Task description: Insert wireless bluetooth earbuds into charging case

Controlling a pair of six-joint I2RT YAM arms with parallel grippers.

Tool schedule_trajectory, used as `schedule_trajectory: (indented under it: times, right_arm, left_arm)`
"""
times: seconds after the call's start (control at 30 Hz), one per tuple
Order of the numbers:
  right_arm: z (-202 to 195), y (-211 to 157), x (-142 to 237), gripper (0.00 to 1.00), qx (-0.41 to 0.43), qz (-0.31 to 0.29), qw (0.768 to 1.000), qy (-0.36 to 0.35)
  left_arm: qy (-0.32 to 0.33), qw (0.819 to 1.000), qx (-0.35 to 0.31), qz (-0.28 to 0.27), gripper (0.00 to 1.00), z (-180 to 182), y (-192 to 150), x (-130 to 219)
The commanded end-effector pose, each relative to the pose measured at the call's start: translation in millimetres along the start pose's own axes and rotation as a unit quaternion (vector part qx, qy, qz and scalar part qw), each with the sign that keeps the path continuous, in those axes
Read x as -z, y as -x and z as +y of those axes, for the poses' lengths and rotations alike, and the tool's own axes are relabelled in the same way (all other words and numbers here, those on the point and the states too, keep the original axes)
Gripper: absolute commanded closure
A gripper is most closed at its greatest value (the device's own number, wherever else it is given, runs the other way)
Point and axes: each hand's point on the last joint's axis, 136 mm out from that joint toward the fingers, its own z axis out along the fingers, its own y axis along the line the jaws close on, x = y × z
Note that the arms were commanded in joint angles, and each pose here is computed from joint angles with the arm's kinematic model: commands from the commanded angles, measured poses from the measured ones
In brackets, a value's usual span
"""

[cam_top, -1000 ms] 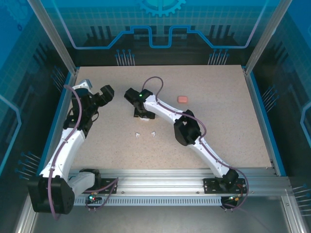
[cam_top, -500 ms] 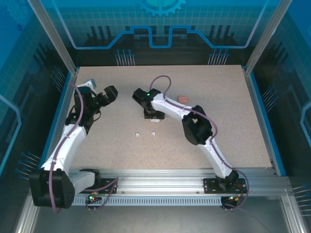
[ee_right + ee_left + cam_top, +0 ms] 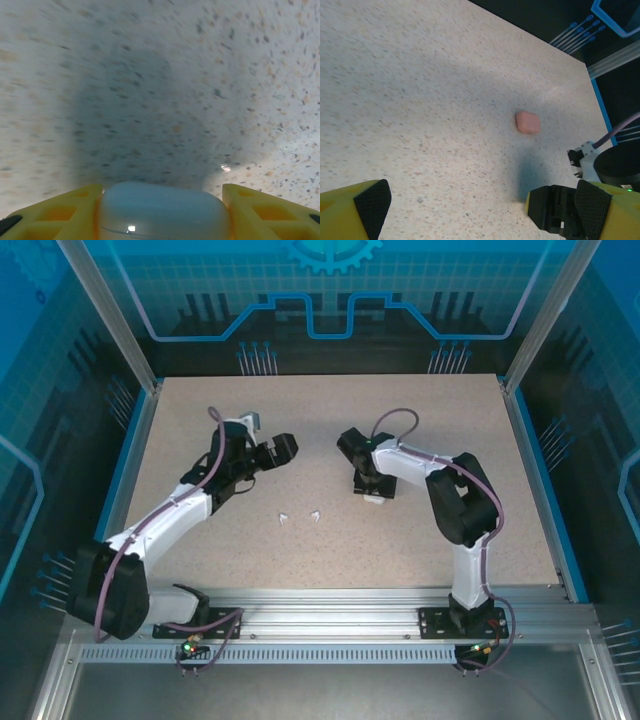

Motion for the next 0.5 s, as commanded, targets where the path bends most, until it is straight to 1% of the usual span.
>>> schedule_trajectory:
  times: [0.0,0.07,0.2,0.33,0.47]
  right_arm:
    - [-5,4,2,0.47,-0.007,-0.007,0.999,0.032]
    - [-10,1,-2,0.45,-0.011,0.001,0.999,0.034]
    - [-17,-6,-8,0.33,-0.021,0.014,0.999,0.028]
    - [-21,-12,-10,0.3,-0.044,0.03,0.998,0.023]
    - [-19,-15,-12,0.29,-0.057,0.042,0.997,0.022]
  left_arm:
    - [-0.018,0.999,0.004,-0.03,0.01,-25,12,-7]
    - [-0.018,0.999,0.004,-0.027,0.01,-32,5,-13]
    - [-0.02,0.999,0.008,-0.024,0.01,-42,-6,-23]
    - [-0.017,1.0,0.011,-0.022,0.01,-48,-11,-31]
    - [-0.017,1.0,0.01,-0.017,0.01,-53,-15,-38]
